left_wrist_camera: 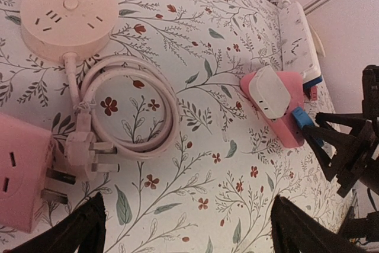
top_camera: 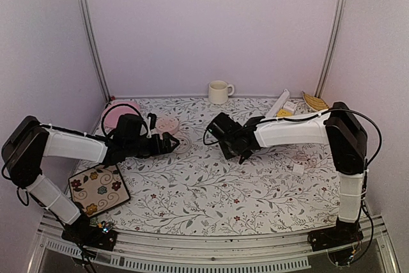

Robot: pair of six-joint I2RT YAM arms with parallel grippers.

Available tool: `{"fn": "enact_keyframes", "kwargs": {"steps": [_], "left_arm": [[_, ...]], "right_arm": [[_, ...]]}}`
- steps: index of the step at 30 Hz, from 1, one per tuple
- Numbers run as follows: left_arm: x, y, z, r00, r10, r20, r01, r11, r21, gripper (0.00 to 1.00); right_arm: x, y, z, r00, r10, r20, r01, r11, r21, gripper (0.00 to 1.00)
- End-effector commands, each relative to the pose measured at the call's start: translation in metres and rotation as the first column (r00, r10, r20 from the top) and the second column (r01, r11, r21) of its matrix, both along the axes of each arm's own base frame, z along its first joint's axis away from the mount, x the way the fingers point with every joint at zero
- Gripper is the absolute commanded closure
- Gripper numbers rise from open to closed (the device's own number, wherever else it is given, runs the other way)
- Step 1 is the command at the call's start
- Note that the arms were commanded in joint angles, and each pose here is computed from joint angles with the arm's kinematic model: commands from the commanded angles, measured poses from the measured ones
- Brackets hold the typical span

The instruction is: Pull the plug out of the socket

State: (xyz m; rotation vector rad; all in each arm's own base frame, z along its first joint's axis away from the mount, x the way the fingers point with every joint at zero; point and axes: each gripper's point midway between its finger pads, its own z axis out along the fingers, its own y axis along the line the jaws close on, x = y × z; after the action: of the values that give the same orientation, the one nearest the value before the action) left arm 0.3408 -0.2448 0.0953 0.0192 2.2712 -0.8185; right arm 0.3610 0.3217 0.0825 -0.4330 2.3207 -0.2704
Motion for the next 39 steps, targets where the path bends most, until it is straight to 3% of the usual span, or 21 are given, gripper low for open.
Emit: {"fn": "enact_keyframes", "kwargs": {"steps": [1, 28, 34, 39], "left_arm": [[0.003, 0.004, 0.008, 0.999, 0.012, 0.029, -0.012, 1.0, -0.016, 0.03], [0.003, 0.003, 0.004, 1.0, 0.008, 0.017, -0.008, 1.0, -0.02, 0.03], [0.003, 0.001, 0.005, 1.0, 0.003, 0.016, -0.003, 1.0, -0.03, 0.03], [0.003, -0.003, 0.006, 1.0, -0.006, 0.012, 0.007, 0.999, -0.049, 0.03]], "right_arm": [[0.013, -0.015, 0.018, 0.999, -0.025, 0.022, 0.024, 0.999, 0.042, 0.6], [0.046, -0.056, 0.01, 0.994, 0.108, 0.003, -0.107, 0.989, 0.099, 0.61], [0.051, -0.061, 0.011, 0.991, 0.13, 0.014, -0.131, 0.99, 0.061, 0.72], [0.049, -0.05, 0.021, 0.986, 0.167, 0.008, -0.167, 0.98, 0.103, 0.91]]}}
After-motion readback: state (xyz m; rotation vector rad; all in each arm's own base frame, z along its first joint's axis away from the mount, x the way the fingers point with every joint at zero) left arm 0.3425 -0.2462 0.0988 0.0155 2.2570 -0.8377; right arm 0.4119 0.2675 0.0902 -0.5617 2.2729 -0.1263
